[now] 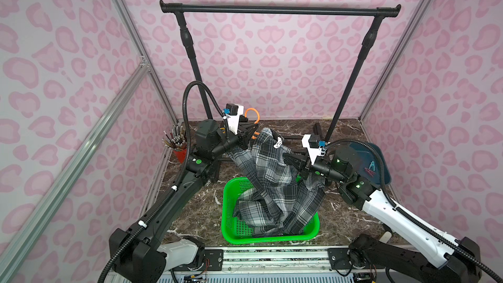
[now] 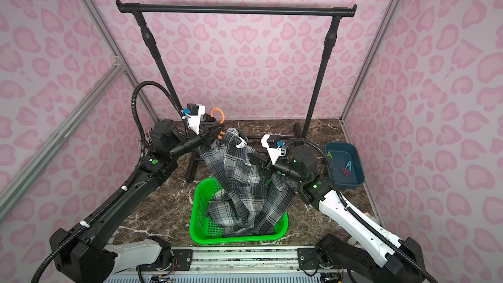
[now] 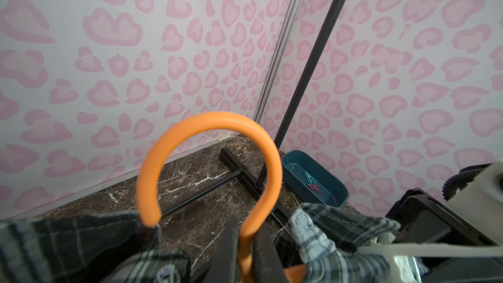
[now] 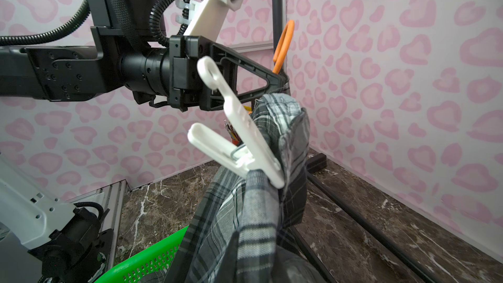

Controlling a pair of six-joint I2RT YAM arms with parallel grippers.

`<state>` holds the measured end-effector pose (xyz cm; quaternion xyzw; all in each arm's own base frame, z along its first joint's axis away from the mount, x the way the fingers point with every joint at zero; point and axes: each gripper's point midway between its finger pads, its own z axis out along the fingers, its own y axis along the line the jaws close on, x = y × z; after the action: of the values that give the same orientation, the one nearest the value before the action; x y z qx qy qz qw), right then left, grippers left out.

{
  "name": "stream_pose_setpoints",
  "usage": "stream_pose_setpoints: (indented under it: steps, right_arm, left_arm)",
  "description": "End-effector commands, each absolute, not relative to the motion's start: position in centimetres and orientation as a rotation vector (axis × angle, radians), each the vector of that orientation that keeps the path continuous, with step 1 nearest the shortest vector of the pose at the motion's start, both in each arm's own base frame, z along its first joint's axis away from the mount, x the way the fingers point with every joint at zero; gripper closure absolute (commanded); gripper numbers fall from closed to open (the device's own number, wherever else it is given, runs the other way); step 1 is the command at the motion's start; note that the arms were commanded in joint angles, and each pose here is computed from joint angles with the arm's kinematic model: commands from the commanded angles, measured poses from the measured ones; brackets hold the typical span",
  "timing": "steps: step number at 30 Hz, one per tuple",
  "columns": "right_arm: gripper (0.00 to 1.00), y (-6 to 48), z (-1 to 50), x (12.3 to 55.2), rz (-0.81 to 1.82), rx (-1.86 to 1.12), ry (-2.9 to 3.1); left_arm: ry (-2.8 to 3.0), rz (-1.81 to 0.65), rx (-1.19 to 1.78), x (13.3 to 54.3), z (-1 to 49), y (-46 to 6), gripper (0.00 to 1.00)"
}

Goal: Remove the clothespins securing long-sleeve shirts to the hanger
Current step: Place the long-sleeve shirt at the bin.

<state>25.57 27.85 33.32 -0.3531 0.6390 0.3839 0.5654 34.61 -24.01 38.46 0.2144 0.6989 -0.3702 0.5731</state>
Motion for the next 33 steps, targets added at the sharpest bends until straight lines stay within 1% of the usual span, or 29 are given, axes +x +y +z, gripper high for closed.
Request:
stream_pose_setpoints:
  steps: [1, 6, 8, 10, 11, 13, 14, 15, 16, 20, 26, 30, 33]
  right_arm:
    - [1.0, 29.1, 32.5, 23.6, 0.956, -0.972, 1.463]
    - [0.99, 28.7, 31.3, 24.7, 0.893, -0.952, 1.54]
    - [0.91, 28.5, 30.7, 25.0, 0.869, -0.948, 1.581]
    - [0.86, 28.5, 30.0, 24.9, 0.864, -0.966, 1.608]
    - [0.8, 28.6, 29.6, 24.8, 0.867, -0.976, 1.62]
    - [0.63, 28.7, 29.1, 24.8, 0.862, -0.983, 1.636]
    - [0.52, 28.6, 29.0, 24.9, 0.847, -0.978, 1.644]
    - [0.32, 28.4, 28.9, 25.0, 0.824, -0.971, 1.651]
    - [0.19, 28.2, 29.1, 25.0, 0.811, -0.968, 1.648]
    - [0.19, 27.2, 31.1, 24.9, 0.757, -0.937, 1.595]
    - [0.17, 25.0, 34.7, 24.8, 0.603, -0.935, 1.51]
    - [0.18, 26.0, 36.3, 24.4, 0.617, -1.009, 1.447]
    - [0.19, 27.4, 36.3, 24.7, 0.614, -1.056, 1.422]
  left_arm:
    - [1.572, -0.919, 0.509, 34.2, 40.3, -24.5, 0.97]
    - [1.561, -0.861, 0.49, 34.1, 40.3, -23.6, 0.97]
    - [1.565, -0.827, 0.476, 34.2, 40.0, -23.2, 0.97]
    - [1.572, -0.807, 0.469, 34.1, 39.8, -22.8, 0.97]
    - [1.572, -0.801, 0.47, 34.0, 39.7, -22.7, 0.97]
    - [1.585, -0.791, 0.474, 33.8, 39.2, -22.6, 0.97]
    - [1.597, -0.785, 0.475, 33.8, 38.8, -22.5, 0.97]
    - [1.605, -0.777, 0.478, 33.8, 38.5, -22.4, 0.97]
    - [1.613, -0.766, 0.481, 33.7, 38.2, -22.3, 0.97]
    - [1.643, -0.733, 0.481, 33.6, 36.9, -21.9, 0.97]
    - [1.659, -0.709, 0.505, 33.0, 36.0, -21.6, 0.97]
    - [1.687, -0.71, 0.506, 32.9, 35.4, -21.5, 0.97]
    - [1.69, -0.716, 0.506, 32.8, 35.3, -21.6, 0.97]
